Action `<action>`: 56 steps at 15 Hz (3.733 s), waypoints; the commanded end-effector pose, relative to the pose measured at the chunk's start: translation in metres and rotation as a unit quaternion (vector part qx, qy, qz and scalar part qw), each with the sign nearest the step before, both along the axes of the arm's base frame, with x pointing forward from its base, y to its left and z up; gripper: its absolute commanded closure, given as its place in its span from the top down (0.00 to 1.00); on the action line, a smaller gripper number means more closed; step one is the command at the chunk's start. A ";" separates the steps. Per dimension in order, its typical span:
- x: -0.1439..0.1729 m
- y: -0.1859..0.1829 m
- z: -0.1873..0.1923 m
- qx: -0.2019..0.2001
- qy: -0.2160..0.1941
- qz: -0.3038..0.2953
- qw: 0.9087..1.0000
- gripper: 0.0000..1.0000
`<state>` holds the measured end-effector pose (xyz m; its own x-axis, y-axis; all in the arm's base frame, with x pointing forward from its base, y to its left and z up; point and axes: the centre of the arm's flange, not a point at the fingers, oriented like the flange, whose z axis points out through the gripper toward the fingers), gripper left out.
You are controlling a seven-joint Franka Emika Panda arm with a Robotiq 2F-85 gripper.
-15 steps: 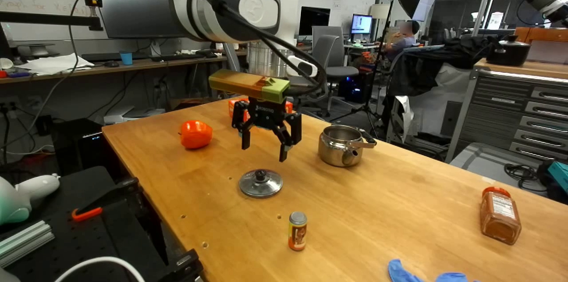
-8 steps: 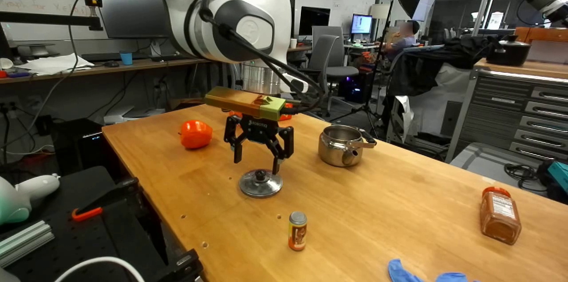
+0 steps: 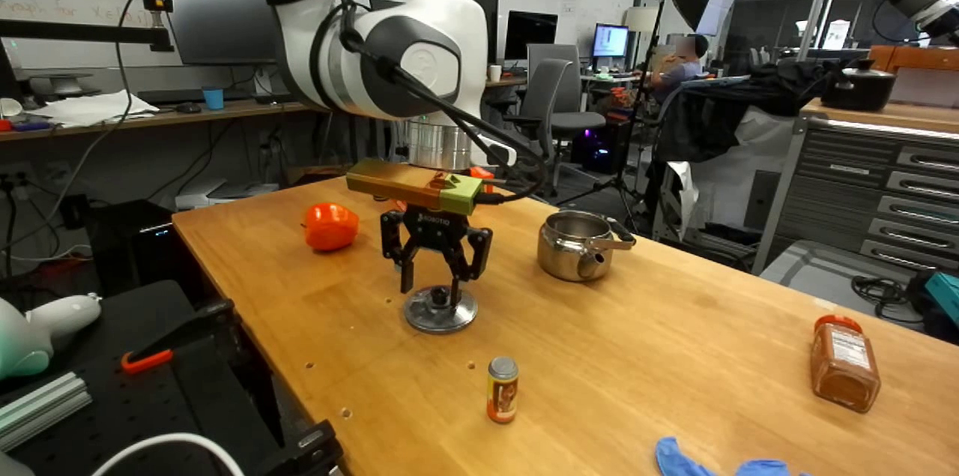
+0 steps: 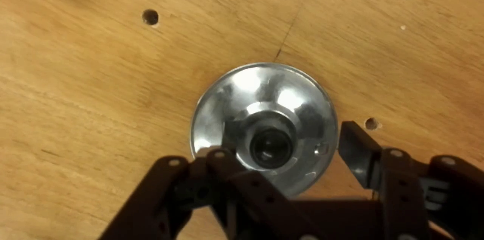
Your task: Cover the kettle with the lid on the table
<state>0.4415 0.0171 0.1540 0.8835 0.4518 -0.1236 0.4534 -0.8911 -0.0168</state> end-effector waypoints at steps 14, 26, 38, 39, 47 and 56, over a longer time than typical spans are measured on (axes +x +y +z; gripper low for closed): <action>0.010 -0.003 0.014 0.007 -0.022 -0.010 1.000 0.07; 0.049 -0.017 0.090 0.011 -0.047 -0.044 0.998 0.07; 0.118 0.001 0.158 0.002 -0.031 -0.081 0.996 0.07; 0.123 0.002 0.161 0.002 -0.032 -0.084 0.996 0.07; 0.175 0.000 0.174 0.004 -0.061 -0.128 0.990 0.07; 0.218 -0.018 0.154 -0.001 -0.053 -0.181 0.982 0.07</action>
<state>0.6330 0.0068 0.3117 0.9887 0.1496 -0.0032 0.1497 -0.9883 0.0303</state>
